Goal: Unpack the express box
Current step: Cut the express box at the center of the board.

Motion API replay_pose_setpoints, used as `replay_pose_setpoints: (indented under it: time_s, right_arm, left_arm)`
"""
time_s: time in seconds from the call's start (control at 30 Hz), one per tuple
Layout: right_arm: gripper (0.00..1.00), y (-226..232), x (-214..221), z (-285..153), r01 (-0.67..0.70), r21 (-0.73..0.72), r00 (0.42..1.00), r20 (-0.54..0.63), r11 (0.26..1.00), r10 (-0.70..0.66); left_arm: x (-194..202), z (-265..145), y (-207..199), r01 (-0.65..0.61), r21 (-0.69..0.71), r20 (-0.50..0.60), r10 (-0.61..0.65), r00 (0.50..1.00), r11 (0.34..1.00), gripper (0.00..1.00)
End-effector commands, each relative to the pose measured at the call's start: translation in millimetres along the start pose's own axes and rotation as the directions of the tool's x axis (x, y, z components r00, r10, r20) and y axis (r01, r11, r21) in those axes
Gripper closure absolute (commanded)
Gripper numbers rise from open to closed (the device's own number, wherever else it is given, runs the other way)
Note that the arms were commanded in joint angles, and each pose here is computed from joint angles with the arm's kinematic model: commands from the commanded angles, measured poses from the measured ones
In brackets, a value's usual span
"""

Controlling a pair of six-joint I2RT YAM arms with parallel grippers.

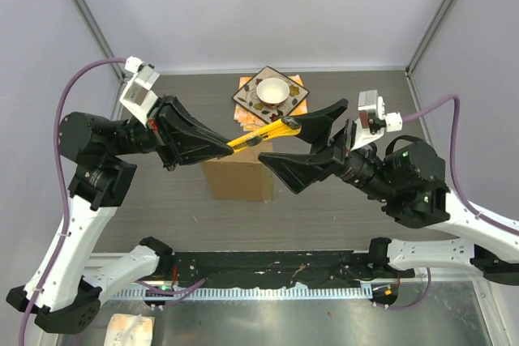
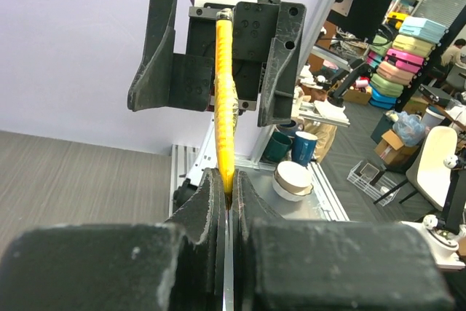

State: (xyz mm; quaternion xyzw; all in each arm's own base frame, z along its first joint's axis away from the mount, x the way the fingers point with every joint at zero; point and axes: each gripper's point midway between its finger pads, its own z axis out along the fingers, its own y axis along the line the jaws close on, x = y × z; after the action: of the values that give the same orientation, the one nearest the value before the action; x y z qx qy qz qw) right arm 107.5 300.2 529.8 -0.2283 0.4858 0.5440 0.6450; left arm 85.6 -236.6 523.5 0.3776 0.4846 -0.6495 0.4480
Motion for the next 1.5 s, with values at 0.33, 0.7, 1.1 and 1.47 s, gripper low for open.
replay_pose_setpoints:
  time_s: [0.33,0.7,1.1,1.47]
  right_arm:
    - [0.22,32,-4,38,-0.027,-0.238,1.000,-0.019,0.971,0.023]
    - [0.30,32,-10,38,-0.075,-0.318,0.997,-0.004,0.945,0.078]
    - [0.46,35,-9,45,-0.106,-0.347,0.994,-0.013,0.932,0.108]
    - [0.63,36,-11,46,-0.117,-0.355,0.992,-0.003,0.927,0.124]
  left_arm:
    - [-10,-1,-18,-0.037,0.051,0.006,0.037,0.999,0.998,1.00]
    - [-5,-4,-19,-0.039,0.051,0.002,0.039,0.999,0.998,1.00]
    - [-1,-4,-15,-0.040,0.037,-0.005,0.040,0.999,0.999,1.00]
    - [6,-7,6,-0.089,-0.061,-0.032,0.088,0.996,0.994,1.00]
